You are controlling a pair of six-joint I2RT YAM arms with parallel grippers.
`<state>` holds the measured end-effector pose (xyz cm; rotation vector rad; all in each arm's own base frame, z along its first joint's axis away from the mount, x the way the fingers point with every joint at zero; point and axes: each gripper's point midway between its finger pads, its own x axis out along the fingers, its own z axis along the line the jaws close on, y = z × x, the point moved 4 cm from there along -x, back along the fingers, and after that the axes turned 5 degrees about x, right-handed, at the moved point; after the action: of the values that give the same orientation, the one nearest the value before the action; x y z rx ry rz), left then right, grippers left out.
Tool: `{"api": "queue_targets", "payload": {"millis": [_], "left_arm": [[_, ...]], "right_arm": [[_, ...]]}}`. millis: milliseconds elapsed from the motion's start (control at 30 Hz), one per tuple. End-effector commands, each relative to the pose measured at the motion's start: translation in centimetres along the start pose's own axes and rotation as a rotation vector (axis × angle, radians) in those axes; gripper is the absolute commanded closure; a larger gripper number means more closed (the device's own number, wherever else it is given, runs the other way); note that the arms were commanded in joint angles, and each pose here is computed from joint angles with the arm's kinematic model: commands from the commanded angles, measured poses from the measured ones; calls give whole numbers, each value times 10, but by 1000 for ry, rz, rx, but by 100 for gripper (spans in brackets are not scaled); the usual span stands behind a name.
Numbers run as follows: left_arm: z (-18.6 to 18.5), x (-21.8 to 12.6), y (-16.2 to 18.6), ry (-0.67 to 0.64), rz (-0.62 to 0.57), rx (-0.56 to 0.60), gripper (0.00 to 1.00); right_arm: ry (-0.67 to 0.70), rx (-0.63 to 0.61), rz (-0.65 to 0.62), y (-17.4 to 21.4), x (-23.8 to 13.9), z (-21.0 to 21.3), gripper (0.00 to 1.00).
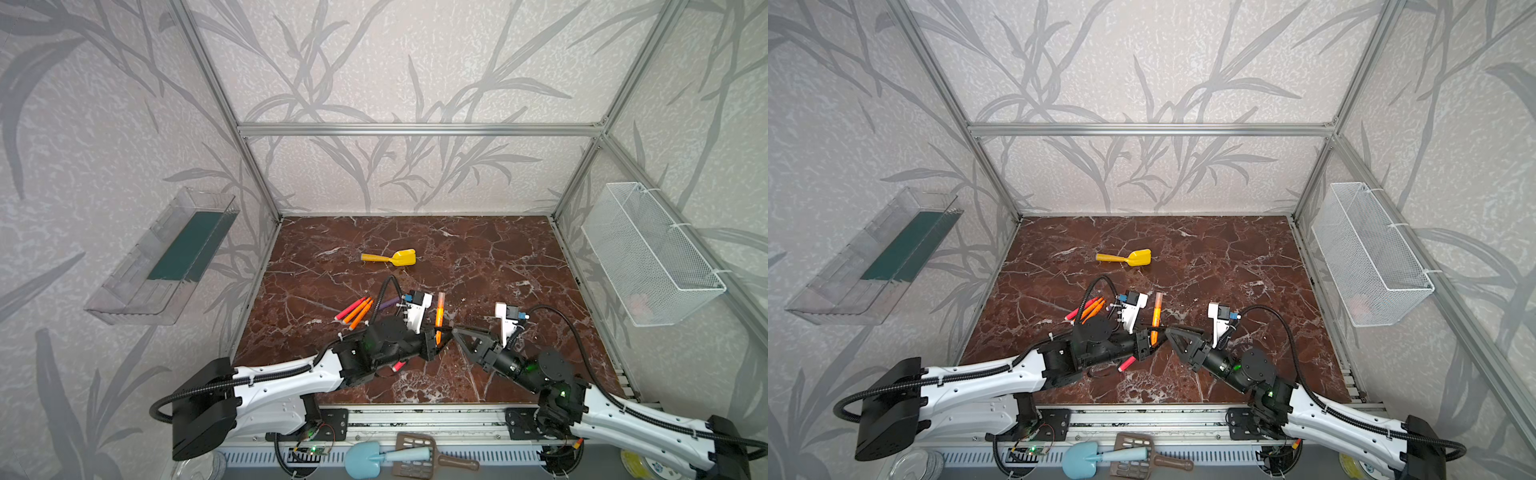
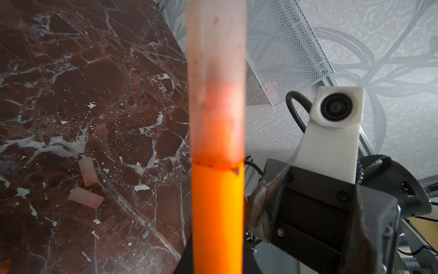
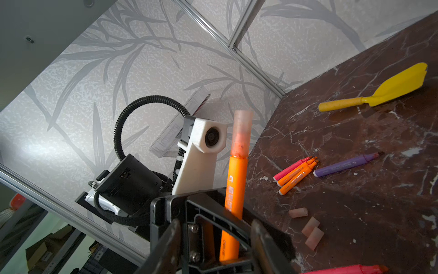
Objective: Insert the pens into the pen caps
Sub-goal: 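Push the pink cap down with the right gripper while the left gripper holds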
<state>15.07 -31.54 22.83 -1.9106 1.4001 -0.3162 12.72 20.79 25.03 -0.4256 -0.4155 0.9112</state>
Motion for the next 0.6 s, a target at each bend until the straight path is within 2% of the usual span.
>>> {"api": "queue_targets", "payload": {"millis": [0, 67, 233, 367, 567], "left_arm": [[-1, -6, -4, -18, -20, 24, 100], [0, -8, -5, -43, -13, 44, 100], [6, -11, -5, -108, 9, 88, 100], [6, -11, -5, -127, 30, 110, 100], [5, -9, -2, -137, 58, 135, 100]], "right_arm": [[30, -38, -54, -12, 0, 5, 45], [53, -61, -54, -18, 2, 9, 41], [66, -108, -35, -30, 16, 28, 41], [146, -111, -30, -44, 32, 22, 41], [181, -77, -12, -58, 53, 11, 43]]}}
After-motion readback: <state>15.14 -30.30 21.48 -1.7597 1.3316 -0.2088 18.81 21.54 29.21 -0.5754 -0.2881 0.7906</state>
